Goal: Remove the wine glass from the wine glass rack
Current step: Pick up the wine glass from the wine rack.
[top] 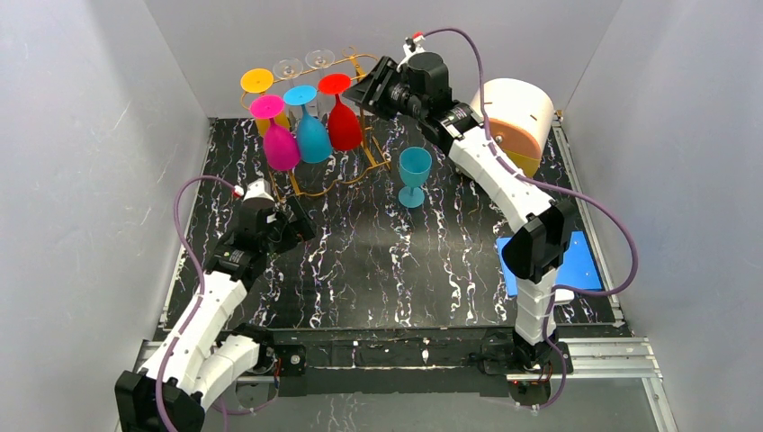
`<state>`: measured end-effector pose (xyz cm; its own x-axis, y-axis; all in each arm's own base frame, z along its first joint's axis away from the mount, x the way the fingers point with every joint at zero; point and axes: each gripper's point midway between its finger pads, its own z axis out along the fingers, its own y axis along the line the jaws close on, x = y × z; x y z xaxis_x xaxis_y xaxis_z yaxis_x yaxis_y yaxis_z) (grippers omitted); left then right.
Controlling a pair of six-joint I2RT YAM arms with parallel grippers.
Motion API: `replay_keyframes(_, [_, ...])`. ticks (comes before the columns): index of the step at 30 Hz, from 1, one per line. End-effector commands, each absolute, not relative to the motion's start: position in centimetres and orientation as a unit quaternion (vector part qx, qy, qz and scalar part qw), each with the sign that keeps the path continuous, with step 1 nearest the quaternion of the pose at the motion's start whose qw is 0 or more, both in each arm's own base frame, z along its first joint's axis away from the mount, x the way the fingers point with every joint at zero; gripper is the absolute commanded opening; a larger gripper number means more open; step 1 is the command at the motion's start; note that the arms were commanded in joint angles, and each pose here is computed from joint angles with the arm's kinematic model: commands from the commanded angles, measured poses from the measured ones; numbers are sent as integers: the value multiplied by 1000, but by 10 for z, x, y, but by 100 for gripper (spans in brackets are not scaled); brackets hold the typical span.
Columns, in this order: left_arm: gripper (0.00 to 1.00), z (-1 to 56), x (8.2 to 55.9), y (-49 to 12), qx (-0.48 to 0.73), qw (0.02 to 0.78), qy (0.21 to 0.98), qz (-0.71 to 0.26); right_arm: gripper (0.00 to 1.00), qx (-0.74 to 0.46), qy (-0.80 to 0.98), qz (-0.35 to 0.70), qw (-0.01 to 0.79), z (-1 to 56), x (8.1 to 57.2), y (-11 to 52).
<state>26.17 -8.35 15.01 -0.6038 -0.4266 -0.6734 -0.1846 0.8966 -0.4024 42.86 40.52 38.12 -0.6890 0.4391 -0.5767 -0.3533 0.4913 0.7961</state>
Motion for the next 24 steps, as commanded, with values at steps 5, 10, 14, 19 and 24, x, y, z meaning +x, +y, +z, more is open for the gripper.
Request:
replay_keyframes(5, [98,166,271,-79,-191,411,878,-155,54,121,696,547,449,437,473,407])
replay_keyframes(10, [98,172,269,-65,-198,419,878,-122,53,152,693,528,466,428,492,405])
replay_keyframes(14, [98,177,266,-60,-197,423,878,-109,52,157,694,522,470,422,495,403])
replay_keyframes(19, [98,179,266,-60,-198,424,877,-110,47,156,692,519,477,419,502,406])
replay_keyframes(24, [98,184,266,-59,-193,425,878,-107,41,164,692,518,475,409,511,411])
